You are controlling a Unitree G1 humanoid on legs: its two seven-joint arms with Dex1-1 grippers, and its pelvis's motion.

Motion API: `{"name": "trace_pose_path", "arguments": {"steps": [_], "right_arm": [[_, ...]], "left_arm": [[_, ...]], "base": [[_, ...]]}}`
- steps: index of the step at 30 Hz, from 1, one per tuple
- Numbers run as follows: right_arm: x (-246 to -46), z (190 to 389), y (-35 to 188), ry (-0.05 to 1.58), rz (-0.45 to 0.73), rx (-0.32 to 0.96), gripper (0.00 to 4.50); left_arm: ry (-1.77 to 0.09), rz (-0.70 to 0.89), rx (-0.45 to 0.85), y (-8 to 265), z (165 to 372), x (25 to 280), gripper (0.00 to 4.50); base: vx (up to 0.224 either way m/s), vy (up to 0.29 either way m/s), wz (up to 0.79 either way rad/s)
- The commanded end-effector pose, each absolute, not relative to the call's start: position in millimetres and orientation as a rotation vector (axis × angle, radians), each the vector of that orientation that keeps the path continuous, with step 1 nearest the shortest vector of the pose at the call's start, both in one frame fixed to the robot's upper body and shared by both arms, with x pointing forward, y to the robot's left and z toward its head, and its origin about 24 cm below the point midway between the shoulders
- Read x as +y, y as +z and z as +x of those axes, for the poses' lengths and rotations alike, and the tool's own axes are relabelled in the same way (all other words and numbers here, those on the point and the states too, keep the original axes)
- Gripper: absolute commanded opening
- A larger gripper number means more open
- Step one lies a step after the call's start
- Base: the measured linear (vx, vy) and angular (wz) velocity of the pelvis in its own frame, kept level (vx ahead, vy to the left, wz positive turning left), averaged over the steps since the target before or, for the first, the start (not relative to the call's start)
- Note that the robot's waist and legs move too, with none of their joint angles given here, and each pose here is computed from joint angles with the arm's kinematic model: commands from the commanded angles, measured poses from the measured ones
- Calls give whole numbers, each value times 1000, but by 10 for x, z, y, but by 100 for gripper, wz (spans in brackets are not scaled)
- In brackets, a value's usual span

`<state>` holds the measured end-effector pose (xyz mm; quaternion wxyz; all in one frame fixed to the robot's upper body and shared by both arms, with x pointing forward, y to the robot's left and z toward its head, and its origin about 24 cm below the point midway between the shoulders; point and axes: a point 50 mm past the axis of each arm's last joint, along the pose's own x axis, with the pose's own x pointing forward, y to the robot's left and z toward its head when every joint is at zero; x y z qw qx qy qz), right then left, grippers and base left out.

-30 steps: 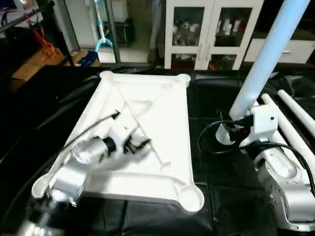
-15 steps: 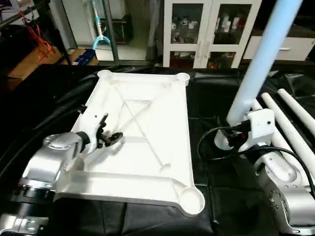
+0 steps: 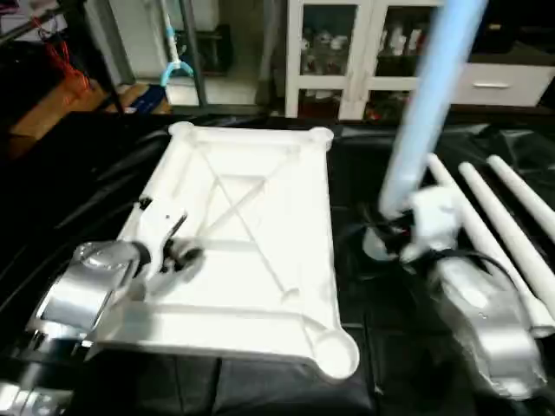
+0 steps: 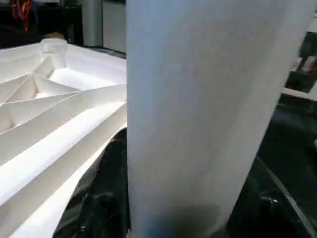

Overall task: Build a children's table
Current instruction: Rotate table base

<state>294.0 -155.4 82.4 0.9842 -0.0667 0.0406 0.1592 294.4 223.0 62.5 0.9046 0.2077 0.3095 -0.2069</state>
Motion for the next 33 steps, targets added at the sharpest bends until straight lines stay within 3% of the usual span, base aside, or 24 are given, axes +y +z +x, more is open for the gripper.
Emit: {"name": "trace_pose_path", "arguments": {"steps": [1, 7, 11, 15, 17, 20, 25, 28, 29, 33], "right_arm": [[-1479, 3010, 797, 329, -134, 74, 186], [-1279, 3182, 668, 347, -114, 107, 186], [-1065, 3363, 719, 382, -91, 77, 186], [-904, 3518, 803, 404, -79, 42, 186], [-734, 3626, 912, 427, -67, -13, 186], [-671, 3655, 932, 439, -45, -28, 186], [-650, 3722, 979, 430, -37, -78, 186], [-780, 3777, 1127, 394, 4, -147, 186], [-922, 3793, 1211, 368, 12, -192, 186], [-1113, 3778, 1288, 343, 0, -236, 186]], "left_arm": [[-426, 459, 661, 605, 2920, 2247, 388], [-423, 485, 696, 575, 2852, 2284, 388], [-446, 451, 697, 599, 2801, 2246, 388], [-494, 376, 663, 680, 2779, 2112, 388], [-572, 275, 601, 815, 2746, 1891, 388], [-612, 240, 571, 875, 2721, 1789, 388], [-635, 169, 487, 1002, 2731, 1652, 388], [-584, 174, 422, 1097, 2815, 1715, 388], [-593, 174, 391, 1171, 2841, 1736, 388], [-627, 154, 346, 1280, 2859, 1708, 388]], "base": [[0, 0, 0], [0, 0, 0], [0, 0, 0], [0, 0, 0], [0, 0, 0], [0, 0, 0], [0, 0, 0], [0, 0, 0], [0, 0, 0], [0, 0, 0]]}}
